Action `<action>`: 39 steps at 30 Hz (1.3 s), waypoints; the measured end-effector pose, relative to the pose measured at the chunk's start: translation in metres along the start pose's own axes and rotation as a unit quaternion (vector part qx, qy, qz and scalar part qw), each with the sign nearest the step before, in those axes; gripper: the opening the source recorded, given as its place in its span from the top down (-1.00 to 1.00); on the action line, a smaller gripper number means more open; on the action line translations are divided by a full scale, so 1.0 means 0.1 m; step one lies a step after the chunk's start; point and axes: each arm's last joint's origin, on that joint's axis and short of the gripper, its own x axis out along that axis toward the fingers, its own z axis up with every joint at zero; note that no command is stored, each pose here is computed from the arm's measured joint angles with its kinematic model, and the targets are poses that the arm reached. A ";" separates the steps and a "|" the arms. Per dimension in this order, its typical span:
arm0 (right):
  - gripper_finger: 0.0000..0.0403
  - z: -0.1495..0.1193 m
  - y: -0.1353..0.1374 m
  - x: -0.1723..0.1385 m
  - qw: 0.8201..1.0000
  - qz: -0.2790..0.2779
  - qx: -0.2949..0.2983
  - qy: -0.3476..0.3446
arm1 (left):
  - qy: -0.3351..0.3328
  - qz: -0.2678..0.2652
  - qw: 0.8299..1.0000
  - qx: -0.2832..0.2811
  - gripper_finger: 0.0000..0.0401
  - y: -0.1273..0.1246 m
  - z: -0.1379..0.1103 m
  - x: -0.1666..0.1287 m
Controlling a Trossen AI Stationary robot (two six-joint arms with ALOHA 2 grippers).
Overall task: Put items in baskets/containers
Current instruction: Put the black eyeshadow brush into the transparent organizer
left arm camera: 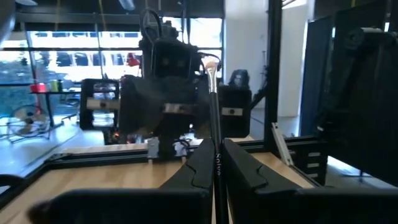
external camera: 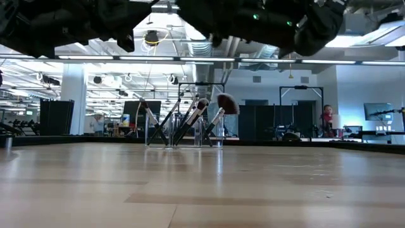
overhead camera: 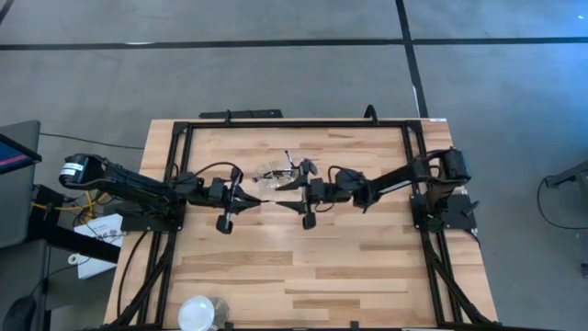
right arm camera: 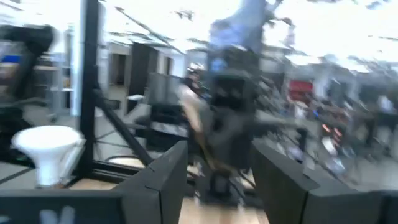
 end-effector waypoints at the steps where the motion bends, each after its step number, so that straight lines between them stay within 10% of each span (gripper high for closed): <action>1: 0.17 0.02 0.02 0.03 1.000 0.013 -0.011 -0.008 | 0.000 -0.003 1.000 -0.001 0.91 0.00 0.00 0.00; 13: 0.18 0.18 0.08 0.21 0.997 0.063 -0.047 -0.028 | 0.000 -0.011 1.000 -0.013 0.91 -0.01 0.00 0.00; 39: 0.87 0.13 0.04 0.20 0.996 0.060 -0.063 -0.006 | 0.017 -0.011 1.000 -0.015 0.90 -0.01 -0.03 0.00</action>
